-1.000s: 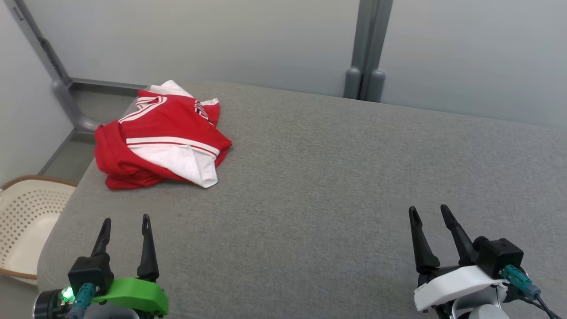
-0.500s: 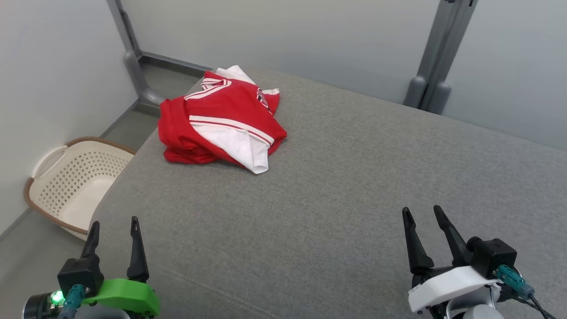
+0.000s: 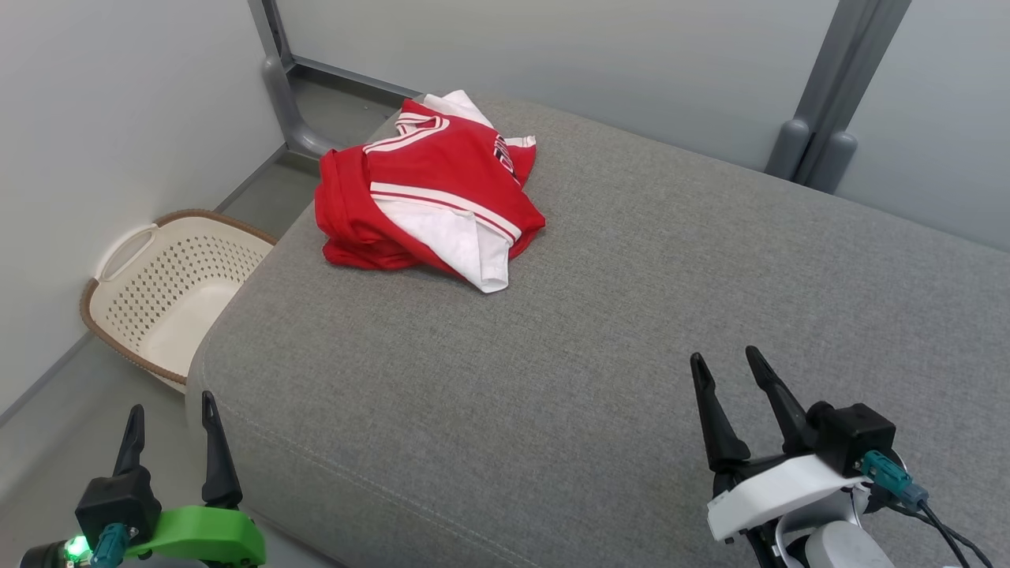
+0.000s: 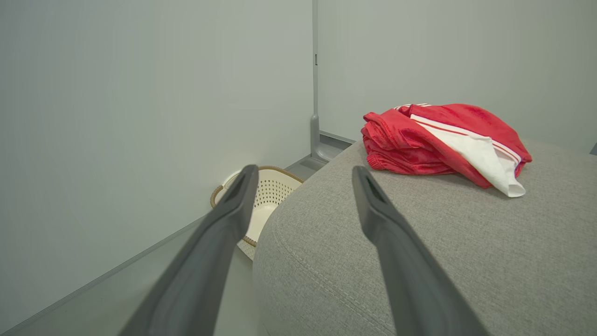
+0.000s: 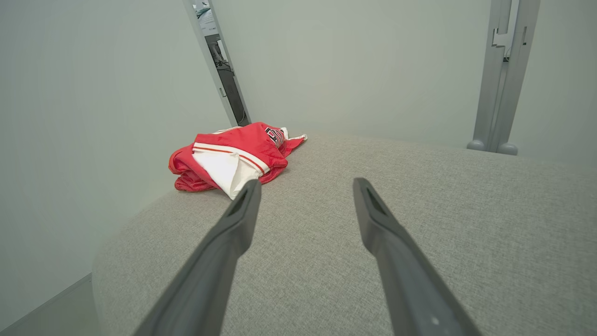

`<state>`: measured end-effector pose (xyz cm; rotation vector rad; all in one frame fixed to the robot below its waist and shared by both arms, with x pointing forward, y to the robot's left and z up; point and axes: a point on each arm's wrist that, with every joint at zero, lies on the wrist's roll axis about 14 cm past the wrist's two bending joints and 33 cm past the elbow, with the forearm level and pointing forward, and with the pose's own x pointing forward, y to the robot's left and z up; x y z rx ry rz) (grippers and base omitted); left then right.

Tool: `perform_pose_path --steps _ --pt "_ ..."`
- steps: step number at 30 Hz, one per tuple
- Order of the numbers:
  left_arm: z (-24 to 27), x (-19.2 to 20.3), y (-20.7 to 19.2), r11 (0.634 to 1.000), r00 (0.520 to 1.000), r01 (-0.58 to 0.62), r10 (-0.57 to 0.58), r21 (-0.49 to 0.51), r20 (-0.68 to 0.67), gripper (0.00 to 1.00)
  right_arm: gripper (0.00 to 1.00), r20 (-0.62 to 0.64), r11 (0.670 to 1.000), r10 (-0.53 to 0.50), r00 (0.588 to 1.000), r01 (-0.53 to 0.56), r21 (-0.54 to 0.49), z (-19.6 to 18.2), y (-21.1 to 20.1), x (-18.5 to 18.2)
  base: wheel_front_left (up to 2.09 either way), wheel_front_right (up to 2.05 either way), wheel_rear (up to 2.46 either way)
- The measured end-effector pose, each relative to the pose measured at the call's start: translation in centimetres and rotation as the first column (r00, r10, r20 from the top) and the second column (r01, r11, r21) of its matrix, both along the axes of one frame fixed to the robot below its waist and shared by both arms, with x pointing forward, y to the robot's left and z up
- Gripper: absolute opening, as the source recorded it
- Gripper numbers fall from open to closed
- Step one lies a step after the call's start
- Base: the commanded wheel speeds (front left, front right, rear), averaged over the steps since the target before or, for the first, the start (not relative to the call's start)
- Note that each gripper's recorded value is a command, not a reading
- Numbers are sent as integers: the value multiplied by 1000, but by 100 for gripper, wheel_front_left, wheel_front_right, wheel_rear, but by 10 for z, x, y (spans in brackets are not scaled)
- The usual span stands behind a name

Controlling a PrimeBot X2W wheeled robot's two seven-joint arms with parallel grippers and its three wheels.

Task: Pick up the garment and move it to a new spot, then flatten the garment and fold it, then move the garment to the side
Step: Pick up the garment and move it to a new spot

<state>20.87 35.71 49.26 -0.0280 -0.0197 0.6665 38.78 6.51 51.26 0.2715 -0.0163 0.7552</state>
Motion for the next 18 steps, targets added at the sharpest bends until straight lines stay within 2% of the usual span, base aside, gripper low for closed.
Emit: perform_pose_path --steps 9,15,18 --pt "0 6 -2 1000 1000 15 -15 -9 9 100 100 -2 1000 -23 1000 23 -5 -1 -8 4 0 0 0" --pt "22 35 2 998 996 63 -64 26 54 100 100 -4 999 -51 999 51 -15 -5 -20 8 0 0 0" --pt "43 61 2 993 990 99 -104 61 92 100 100 -1 997 -77 997 77 -28 -9 -32 17 0 0 0"
